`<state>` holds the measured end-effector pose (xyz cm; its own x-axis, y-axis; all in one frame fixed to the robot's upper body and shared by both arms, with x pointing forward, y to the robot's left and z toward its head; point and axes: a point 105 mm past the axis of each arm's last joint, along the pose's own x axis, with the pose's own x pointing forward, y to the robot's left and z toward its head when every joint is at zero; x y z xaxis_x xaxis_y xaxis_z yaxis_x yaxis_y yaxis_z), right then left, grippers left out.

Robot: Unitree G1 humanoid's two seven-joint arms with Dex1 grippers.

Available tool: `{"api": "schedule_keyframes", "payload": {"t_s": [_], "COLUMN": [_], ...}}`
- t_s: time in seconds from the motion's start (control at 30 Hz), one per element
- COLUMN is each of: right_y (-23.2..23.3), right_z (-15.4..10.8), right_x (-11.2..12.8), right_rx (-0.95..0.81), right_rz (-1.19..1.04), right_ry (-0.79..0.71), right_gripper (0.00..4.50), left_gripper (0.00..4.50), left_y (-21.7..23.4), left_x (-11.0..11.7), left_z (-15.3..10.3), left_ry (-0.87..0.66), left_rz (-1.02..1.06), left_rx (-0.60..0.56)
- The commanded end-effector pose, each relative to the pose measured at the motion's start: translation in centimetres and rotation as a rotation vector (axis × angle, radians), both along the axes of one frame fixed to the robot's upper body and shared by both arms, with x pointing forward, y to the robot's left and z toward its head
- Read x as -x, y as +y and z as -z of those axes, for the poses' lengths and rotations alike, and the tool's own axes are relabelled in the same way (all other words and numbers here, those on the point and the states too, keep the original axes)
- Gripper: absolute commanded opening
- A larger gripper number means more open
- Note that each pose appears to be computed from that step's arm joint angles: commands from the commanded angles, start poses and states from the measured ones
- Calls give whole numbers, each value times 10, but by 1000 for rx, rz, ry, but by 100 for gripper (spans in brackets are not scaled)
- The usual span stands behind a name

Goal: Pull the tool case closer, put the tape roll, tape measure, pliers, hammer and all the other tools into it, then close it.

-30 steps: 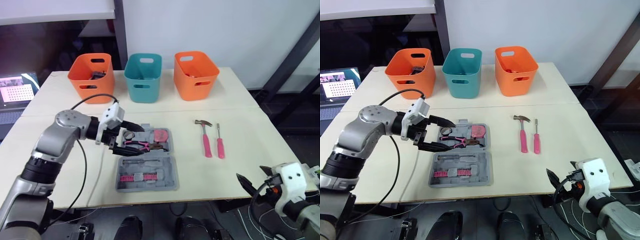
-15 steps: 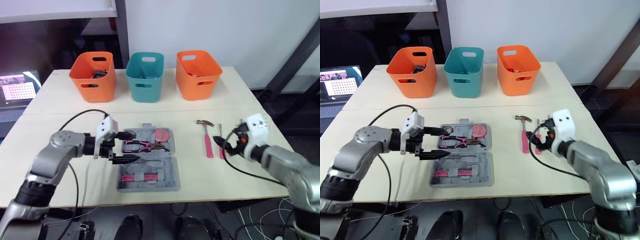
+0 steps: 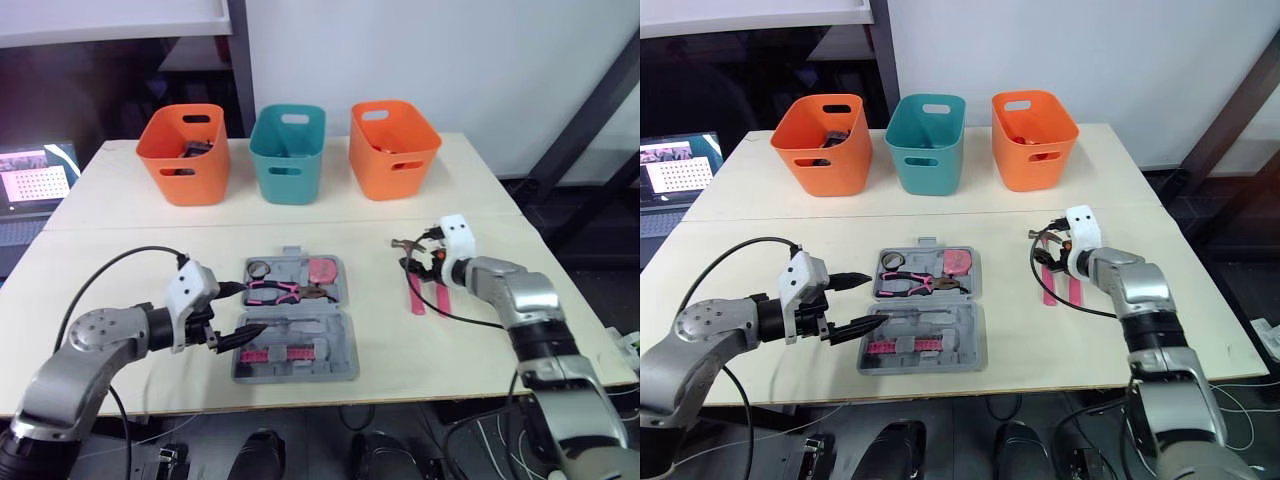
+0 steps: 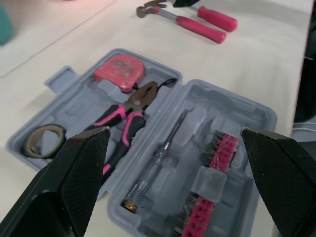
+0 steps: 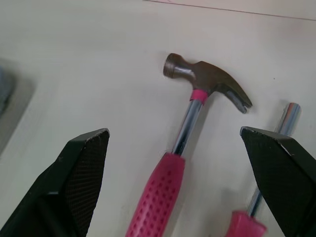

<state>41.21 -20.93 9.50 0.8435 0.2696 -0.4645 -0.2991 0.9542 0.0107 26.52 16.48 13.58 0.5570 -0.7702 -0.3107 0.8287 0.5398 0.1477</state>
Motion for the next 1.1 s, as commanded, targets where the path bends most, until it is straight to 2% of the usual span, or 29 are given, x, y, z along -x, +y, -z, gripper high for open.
{"api": "schedule_keyframes", "payload": {"t_s": [0.03,0.13,0.23,0.43,0.47,0.5,0.63,0.93,1.1], "right_y": [6,13,16,22,23,25,33,64,61], "right_z": [-2,8,19,33,33,32,30,29,27], "right_x": [-15,-22,-24,-21,-21,-20,-10,51,65], "right_rx": [9,-2,-12,-14,-20,-29,-59,-169,-156], "right_rz": [-7,2,25,14,9,-1,-30,37,119], "right_ry": [-38,-18,13,45,44,44,56,134,140], "right_gripper": [450,450,371,76,34,14,11,1,1], "left_gripper": [445,445,450,450,450,450,450,450,450], "left_y": [0,2,4,3,3,3,2,-11,-14], "left_x": [1,0,-3,-8,-8,-9,-10,-14,-17], "left_z": [-10,-8,-7,-5,-5,-4,0,8,11], "left_ry": [-46,-47,-49,-51,-51,-50,-46,-36,-38], "left_rz": [-8,-15,-23,-21,-20,-19,-5,51,74], "left_rx": [-7,-25,-33,-44,-45,-46,-50,-42,-51]}}
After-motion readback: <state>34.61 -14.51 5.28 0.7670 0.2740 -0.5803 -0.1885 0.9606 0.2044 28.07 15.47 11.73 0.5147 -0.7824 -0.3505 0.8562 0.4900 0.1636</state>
